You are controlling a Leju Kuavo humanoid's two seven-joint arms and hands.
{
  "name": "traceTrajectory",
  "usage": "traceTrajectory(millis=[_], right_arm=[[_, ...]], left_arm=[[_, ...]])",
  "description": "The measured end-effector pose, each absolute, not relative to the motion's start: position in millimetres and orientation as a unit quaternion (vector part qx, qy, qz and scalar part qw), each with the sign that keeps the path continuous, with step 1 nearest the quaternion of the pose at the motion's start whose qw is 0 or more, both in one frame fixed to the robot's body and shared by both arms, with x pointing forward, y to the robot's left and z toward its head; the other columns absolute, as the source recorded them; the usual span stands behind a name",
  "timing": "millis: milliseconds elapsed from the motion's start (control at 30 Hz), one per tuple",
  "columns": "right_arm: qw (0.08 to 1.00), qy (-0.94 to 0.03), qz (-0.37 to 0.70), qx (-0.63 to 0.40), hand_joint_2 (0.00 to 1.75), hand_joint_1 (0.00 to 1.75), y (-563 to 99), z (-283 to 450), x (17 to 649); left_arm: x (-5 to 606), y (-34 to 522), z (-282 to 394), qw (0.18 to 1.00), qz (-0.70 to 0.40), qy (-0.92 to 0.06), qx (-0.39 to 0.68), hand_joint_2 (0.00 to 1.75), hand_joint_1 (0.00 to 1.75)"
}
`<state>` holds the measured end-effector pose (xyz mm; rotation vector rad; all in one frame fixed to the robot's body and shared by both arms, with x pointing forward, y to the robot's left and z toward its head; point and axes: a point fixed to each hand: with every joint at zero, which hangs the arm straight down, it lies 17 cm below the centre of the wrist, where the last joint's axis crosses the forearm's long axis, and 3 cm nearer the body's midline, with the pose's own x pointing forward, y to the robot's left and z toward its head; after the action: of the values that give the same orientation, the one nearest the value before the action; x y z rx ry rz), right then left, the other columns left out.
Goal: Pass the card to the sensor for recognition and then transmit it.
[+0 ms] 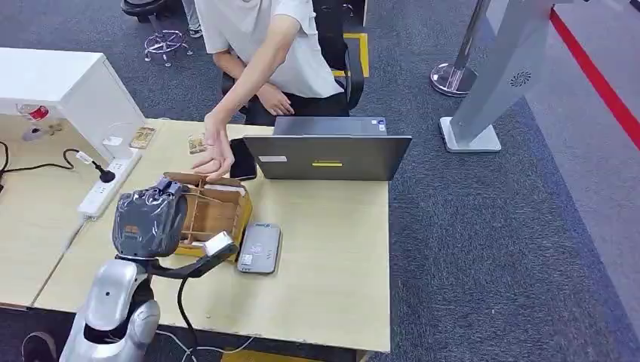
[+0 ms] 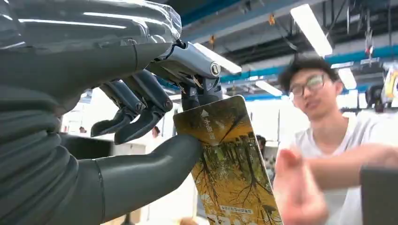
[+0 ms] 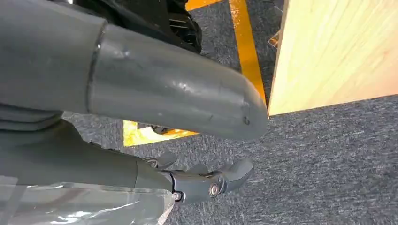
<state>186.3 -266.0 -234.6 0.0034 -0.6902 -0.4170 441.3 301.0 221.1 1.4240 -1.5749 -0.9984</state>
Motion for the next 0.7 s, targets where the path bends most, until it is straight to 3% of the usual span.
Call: traceTrajectory(millis=[133,333,700], right_arm=[[0.927,-0.332,-0.174,0.01,0.0,0.0,-259,-234,196],[0.935,-0.328,-0.132,0.029,0.0,0.0,-238,-229,218],[0.936,-0.328,-0.122,0.037,0.0,0.0,-228,-227,221]], left_arm=[[475,310,292,0.35,-0.345,-0.614,0.618,1.75,1.75],[546,326,370,0.359,-0.293,-0.581,0.669,1.75,1.75],[597,305,392,0.354,-0.34,-0.551,0.675,1.75,1.75]])
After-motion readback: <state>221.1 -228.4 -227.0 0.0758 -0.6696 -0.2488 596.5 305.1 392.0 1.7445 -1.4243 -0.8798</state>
